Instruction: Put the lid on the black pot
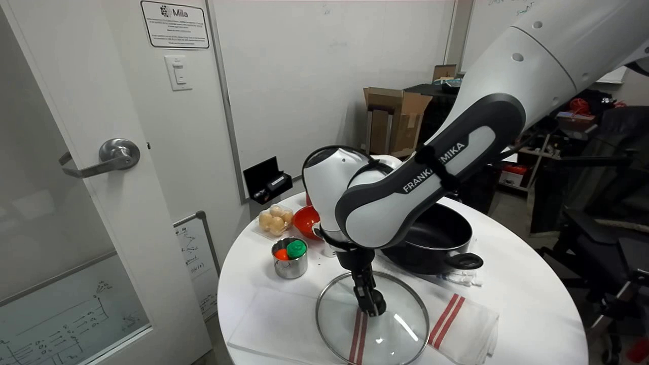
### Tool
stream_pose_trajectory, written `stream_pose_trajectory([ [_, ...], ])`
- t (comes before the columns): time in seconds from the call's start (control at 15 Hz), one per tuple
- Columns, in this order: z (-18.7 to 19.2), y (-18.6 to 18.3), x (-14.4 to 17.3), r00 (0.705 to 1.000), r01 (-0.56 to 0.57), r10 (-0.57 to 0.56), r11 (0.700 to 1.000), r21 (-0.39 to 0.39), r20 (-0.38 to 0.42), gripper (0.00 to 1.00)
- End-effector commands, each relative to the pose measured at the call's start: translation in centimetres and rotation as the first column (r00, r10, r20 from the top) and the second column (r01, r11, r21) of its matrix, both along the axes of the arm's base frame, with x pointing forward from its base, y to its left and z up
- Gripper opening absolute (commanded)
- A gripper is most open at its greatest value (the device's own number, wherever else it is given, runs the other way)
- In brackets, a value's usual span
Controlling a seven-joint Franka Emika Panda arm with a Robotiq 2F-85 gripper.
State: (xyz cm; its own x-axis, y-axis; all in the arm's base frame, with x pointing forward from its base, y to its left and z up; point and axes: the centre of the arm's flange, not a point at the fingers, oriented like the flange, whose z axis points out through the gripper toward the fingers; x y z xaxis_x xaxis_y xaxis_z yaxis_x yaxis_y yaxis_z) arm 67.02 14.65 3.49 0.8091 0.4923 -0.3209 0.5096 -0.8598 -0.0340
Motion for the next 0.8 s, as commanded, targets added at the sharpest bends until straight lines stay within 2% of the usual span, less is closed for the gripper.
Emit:
stream_pose_trajectory([
  [0.0,0.2,-0.1,0.7,1.0,-0.006,0.007,1.0,0.02,-0.019,0.51],
  [0.2,1.0,0.1,0.7,1.0,-0.007,0.008,1.0,0.02,-0.022,0.3],
  [0.33,1.4,0.0,0.6,1.0,-0.009,0.009,1.0,0.024,-0.021,0.26],
  [0.73,3.7,-0.2,-0.9,1.0,-0.022,0.022,0.999,0.026,-0.013,0.26],
])
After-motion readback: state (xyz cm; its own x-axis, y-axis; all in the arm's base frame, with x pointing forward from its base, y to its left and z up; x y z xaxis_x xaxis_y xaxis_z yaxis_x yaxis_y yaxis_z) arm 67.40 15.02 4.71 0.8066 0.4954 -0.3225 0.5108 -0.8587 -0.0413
